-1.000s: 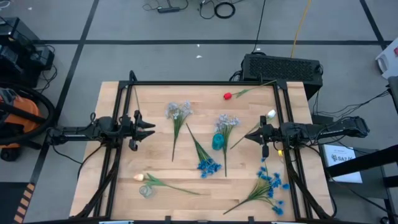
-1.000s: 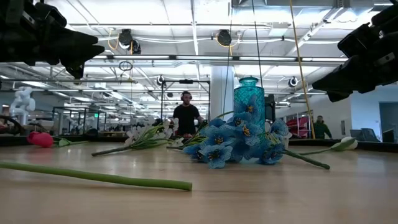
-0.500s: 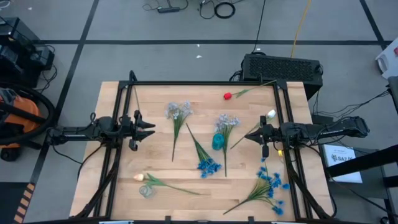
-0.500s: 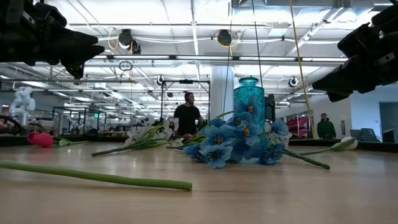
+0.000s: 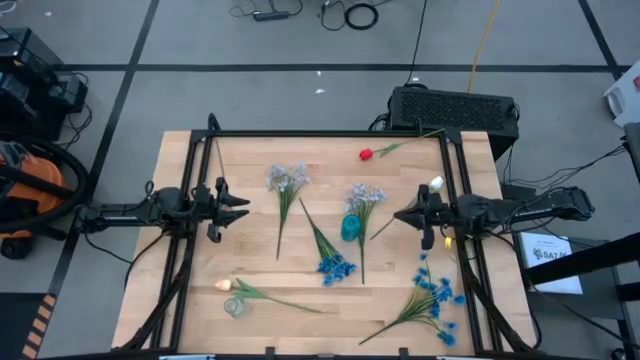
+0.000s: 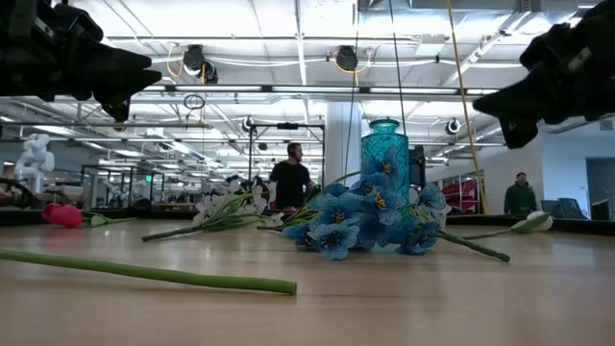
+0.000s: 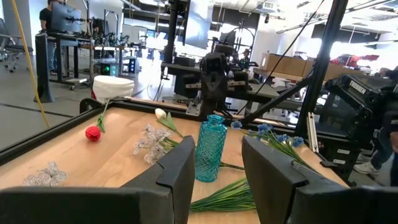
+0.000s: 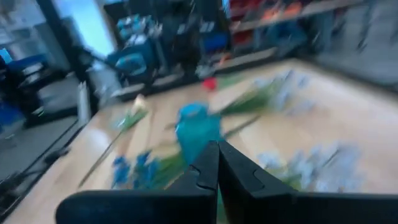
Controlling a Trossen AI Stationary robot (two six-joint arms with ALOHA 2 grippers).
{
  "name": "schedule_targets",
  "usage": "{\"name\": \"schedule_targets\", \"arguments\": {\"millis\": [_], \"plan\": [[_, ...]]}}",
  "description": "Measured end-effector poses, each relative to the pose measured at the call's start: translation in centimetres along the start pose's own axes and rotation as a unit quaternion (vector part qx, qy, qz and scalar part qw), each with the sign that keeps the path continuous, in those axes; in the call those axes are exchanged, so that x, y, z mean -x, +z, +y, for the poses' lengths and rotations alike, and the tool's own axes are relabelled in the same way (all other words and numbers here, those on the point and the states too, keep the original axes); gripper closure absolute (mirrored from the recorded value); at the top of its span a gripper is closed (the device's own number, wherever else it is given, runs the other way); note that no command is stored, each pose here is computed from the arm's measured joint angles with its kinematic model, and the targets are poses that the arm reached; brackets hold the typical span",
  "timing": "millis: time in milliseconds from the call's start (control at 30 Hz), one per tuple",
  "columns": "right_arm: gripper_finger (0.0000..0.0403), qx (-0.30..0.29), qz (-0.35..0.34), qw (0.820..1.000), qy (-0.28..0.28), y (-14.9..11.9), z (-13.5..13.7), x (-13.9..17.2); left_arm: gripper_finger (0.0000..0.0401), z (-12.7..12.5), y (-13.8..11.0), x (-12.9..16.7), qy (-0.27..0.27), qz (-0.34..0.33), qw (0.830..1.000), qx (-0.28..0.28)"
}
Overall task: Sort flowers into vase by color
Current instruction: Put the right white flowers into the blue flower vase
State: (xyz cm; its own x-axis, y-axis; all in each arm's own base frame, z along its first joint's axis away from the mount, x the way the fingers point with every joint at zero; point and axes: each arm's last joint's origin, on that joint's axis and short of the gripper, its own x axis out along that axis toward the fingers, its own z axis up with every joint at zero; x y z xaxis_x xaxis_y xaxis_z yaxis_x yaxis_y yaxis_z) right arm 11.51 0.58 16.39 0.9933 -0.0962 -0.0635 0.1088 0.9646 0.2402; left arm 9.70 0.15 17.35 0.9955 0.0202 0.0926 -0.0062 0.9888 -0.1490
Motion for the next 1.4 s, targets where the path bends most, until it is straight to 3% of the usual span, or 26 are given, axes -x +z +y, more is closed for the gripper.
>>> {"name": "schedule_targets", "arguments": {"millis": [133, 267, 467, 667, 800, 1033, 1200, 1400], "plan": [[0.0403, 0.028, -0.085, 0.996, -0.024, 1.7, 0.2, 0.0, 0.0262, 0.0, 0.0, 0.0, 0.000, 0.000, 1.000, 0.000], [0.0403, 0.034, -0.127, 0.986, -0.099, 4.9, 0.6, -0.2, 0.0262, 0.0, 0.0, 0.0, 0.000, 0.000, 1.000, 0.000], [0.0403, 0.060, -0.154, 0.963, -0.211, 12.0, 2.1, -1.4, 0.0262, 0.0, 0.0, 0.0, 0.000, 0.000, 1.000, 0.000], [0.0403, 0.073, -0.118, 0.928, -0.344, 18.6, 3.7, -3.4, 0.0262, 0.0, 0.0, 0.0, 0.000, 0.000, 1.000, 0.000], [0.0403, 0.044, -0.063, 0.920, -0.384, 20.9, 4.0, -5.1, 0.0262, 0.0, 0.0, 0.0, 0.000, 0.000, 1.000, 0.000], [0.0403, -0.082, 0.093, 0.902, -0.413, 20.1, 2.2, -7.7, 0.0262, 0.0, 0.0, 0.0, 0.000, 0.000, 1.000, 0.000], [0.0402, -0.207, 0.190, 0.877, -0.389, 18.1, 0.0, -10.0, 0.0262, 0.0, 0.0, 0.0, 0.000, 0.000, 1.000, 0.000], [0.0373, -0.240, 0.273, 0.841, -0.400, 15.7, -3.1, -12.7, 0.0262, 0.0, 0.0, 0.0, 0.000, 0.000, 1.000, 0.000]]}}
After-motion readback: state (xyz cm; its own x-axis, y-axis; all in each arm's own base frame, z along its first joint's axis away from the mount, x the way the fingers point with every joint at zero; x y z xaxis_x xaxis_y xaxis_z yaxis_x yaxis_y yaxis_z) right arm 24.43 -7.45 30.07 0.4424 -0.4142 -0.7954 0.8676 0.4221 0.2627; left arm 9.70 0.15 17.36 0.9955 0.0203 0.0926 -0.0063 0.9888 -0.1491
